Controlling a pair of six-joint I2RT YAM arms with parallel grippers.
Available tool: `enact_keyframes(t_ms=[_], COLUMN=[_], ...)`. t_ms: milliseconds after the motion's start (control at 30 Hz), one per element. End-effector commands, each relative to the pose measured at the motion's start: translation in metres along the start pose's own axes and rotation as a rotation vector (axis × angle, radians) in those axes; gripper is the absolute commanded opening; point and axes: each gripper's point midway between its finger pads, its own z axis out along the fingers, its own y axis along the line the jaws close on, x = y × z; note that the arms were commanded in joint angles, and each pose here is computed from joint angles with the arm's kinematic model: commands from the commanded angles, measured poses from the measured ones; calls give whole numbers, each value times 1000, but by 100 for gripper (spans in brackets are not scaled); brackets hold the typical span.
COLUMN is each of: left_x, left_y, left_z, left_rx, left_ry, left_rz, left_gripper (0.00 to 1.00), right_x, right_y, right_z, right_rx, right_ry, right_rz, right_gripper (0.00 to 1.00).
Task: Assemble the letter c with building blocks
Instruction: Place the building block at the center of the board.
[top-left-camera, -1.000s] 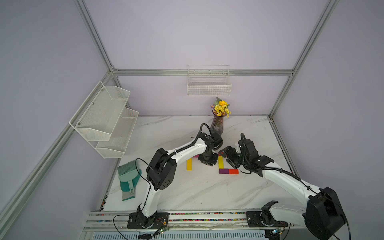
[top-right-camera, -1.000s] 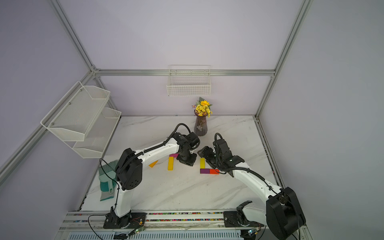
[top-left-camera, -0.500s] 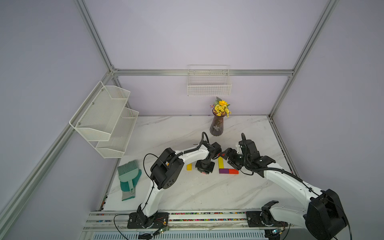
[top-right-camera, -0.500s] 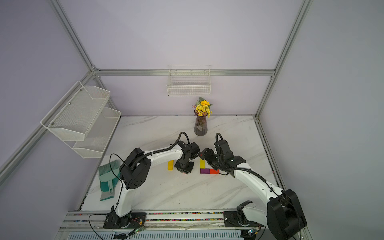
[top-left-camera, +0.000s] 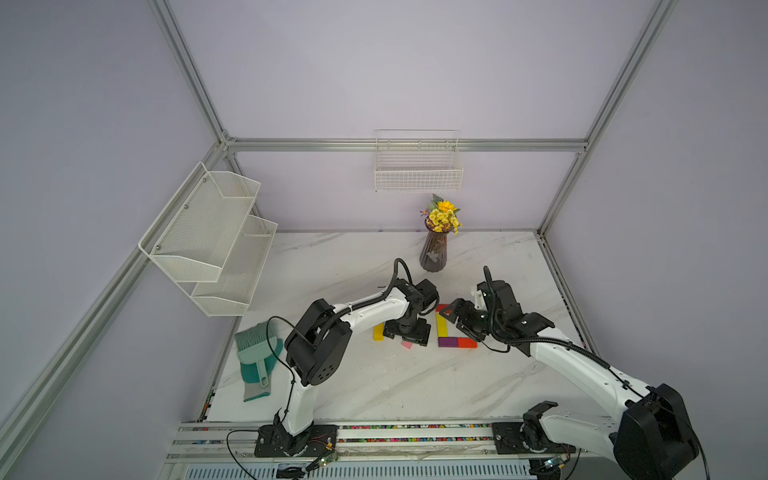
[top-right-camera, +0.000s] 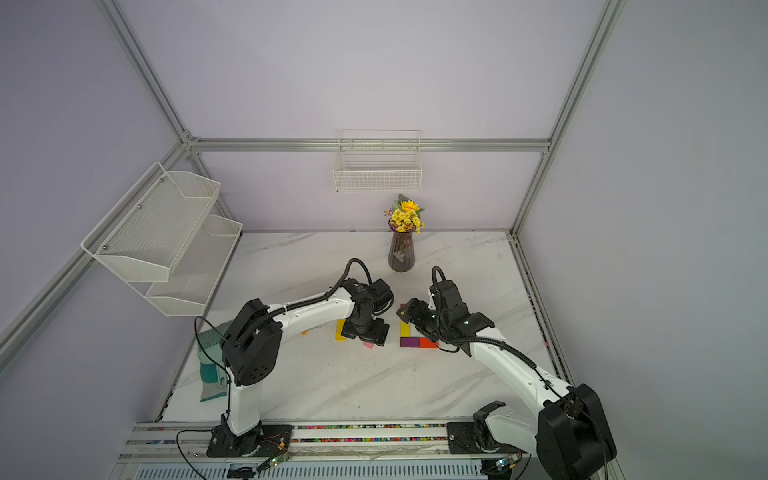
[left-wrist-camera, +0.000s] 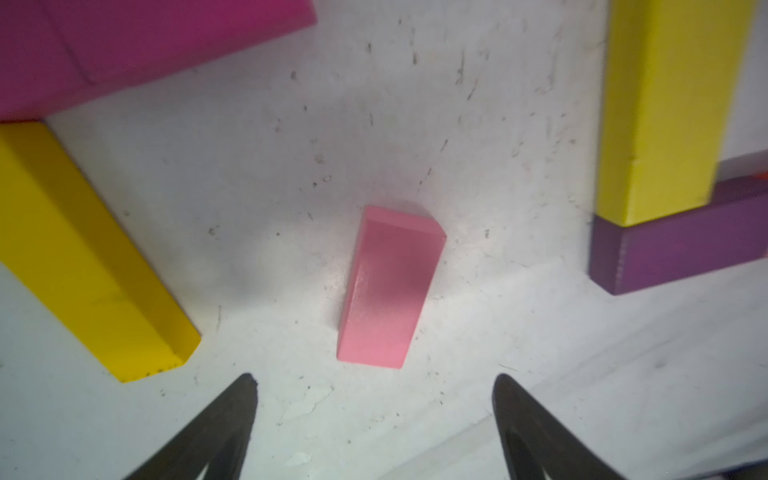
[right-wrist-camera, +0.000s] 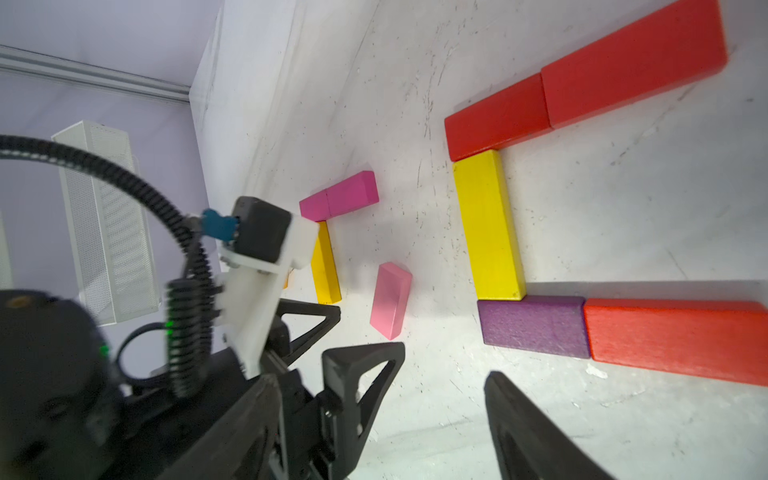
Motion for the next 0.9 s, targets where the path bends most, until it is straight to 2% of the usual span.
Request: enact_keyframes(t_ms=[0,200,367,600,867], left_x=[-18,-35,-36,-24,-9], left_y=[4,55,106,138,152], left_z=[-46,-74,-77,-77,-75], left_rx=[101,207,280,282,303], left_ry=[-100,-146,-155,-156,-153], left_rz=[-63,-216,-357,-376,-409], left_gripper=[93,100,100,100,100], right_x=[5,55,89,116,113], right_y=[12,42,52,39,17], right_z=[3,42,78,109,122], right_rx=[-31,-3,34,94,197], right_ry=[-23,16,38,42,-5], right_rz=[10,-38,-54,-52,-61], right_gripper=[79,79,79,79,79])
